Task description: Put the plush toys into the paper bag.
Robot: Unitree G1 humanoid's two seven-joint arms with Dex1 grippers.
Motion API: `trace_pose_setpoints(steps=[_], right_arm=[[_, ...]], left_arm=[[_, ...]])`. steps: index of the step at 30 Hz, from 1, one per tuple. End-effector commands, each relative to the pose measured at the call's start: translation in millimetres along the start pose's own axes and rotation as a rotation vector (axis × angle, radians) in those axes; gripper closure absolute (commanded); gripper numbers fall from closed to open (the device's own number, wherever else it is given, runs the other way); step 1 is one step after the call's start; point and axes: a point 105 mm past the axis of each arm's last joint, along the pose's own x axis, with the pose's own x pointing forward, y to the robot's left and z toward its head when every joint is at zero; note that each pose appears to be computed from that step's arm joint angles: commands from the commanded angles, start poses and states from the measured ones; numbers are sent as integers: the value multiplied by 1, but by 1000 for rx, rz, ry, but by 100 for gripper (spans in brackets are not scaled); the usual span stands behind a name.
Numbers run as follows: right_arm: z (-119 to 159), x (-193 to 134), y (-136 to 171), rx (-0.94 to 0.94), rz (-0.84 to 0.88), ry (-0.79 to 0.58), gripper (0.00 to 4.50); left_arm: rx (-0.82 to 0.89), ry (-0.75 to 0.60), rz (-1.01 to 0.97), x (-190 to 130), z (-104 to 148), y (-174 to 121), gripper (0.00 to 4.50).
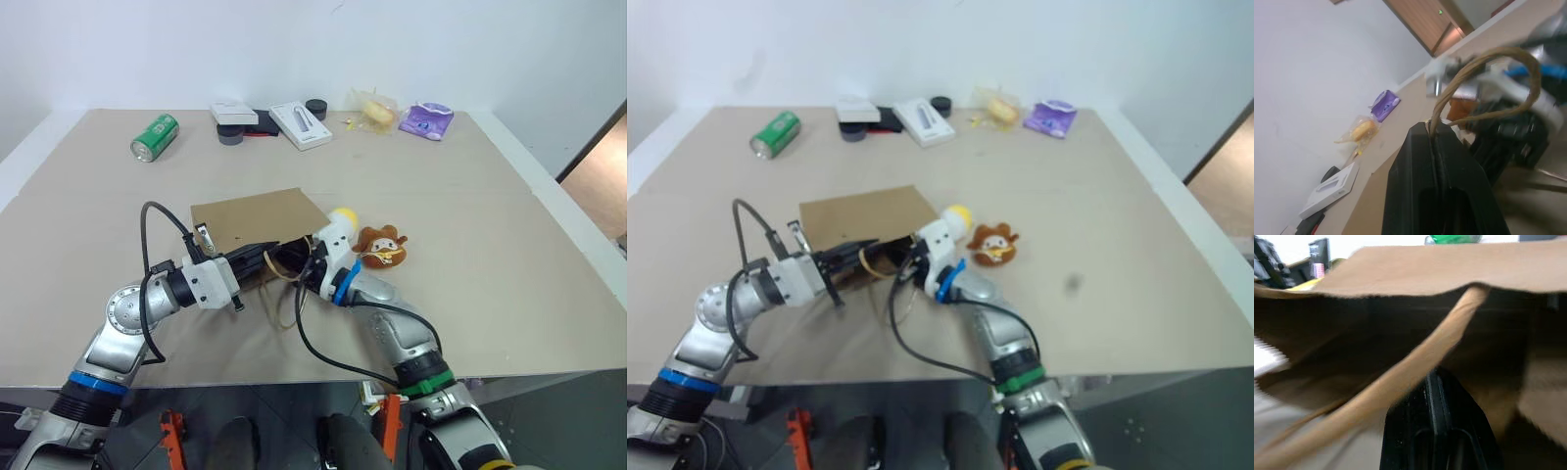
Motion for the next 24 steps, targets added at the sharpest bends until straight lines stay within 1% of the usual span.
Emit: trace_pose_setpoints(steps=[1, 3, 8, 10, 13, 16, 19, 22, 24], right_arm=[[-3, 5, -10, -23, -76, 13, 448], [-12, 4, -14, -21, -108, 58, 448], [-26, -3, -20, -1, -151, 135, 448], [-31, -6, -23, -2, -171, 173, 448], [-35, -8, -24, -10, -182, 212, 448], [-30, -6, -22, -7, -174, 212, 448], [-22, -3, -19, -26, -154, 185, 448], [3, -2, -9, -63, -78, 57, 448], [21, -7, -5, -80, -39, -24, 448]], left_arm=[[47, -30, 162, -3, 13, 31, 450], [69, -39, 263, -5, 18, 47, 450], [119, -70, 468, -10, 32, 81, 450], [130, -89, 523, -10, 40, 91, 450], [144, -118, 555, -8, 50, 96, 450], [142, -135, 569, -5, 57, 99, 450], [125, -120, 549, -2, 53, 92, 450], [65, -64, 492, -3, 36, 74, 450], [27, -20, 450, -4, 23, 61, 450]])
